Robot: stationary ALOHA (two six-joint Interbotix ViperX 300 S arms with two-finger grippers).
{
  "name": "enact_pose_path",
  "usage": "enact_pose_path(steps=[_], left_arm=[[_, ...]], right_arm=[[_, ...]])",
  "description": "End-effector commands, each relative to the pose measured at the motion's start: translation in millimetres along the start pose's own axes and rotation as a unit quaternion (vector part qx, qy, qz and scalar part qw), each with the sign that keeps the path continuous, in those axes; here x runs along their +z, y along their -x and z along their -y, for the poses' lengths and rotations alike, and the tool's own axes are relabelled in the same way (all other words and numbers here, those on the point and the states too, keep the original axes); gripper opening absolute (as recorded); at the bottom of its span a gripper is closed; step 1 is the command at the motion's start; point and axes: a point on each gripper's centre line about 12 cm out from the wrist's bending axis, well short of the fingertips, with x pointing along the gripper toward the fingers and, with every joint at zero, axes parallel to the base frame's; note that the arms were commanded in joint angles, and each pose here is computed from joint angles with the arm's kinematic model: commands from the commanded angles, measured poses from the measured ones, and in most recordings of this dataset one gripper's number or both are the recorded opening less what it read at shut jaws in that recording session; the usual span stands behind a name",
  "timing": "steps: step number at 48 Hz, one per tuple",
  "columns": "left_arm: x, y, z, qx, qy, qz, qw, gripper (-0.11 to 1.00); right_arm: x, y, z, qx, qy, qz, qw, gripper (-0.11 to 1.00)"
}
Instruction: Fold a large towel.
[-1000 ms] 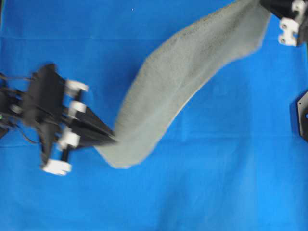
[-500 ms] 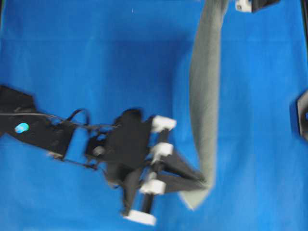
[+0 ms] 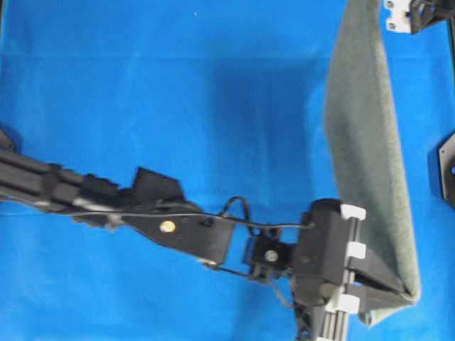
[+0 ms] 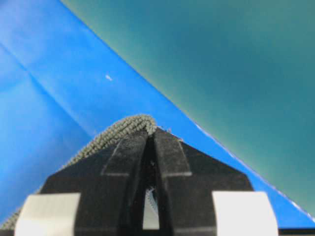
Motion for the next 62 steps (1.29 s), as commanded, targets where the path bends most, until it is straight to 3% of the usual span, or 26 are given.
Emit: enact_pose_path(steps=[1,11,19,29,37,48,62], left_arm=[[22,-1,2,-0.003,0.0,0.029,0.9996,0.04],[-8,19,-2,0.003,0.01,-0.006,0.9999,0.04],[-41,66,-2,0.002,0.033,0.014,0.9994,0.04],[-78,127,0,-0.003,0.091,0.005,0.9959,0.04],[-100,150,18,-0.018,0.127,-0.03,0.9912,0.04],[-116,158,24,-0.016,0.148,-0.071,0.9863,0.04],[-127,160,-3,0.027,0.153,-0.123,0.9801,0.04]], right_arm=[[-1,1,3,-0.005,0.002,-0.001,1.0,0.03],[-13,-31,0,-0.001,0.005,-0.023,0.9997,0.03],[-20,-77,-8,0.013,0.011,-0.035,0.9992,0.03],[-22,-141,-41,0.05,0.033,-0.044,0.9972,0.03],[-15,-181,-61,0.061,0.061,-0.05,0.995,0.03],[-13,-204,-76,0.07,0.092,-0.048,0.9921,0.03],[-17,-206,-76,0.07,0.102,-0.052,0.9909,0.04]])
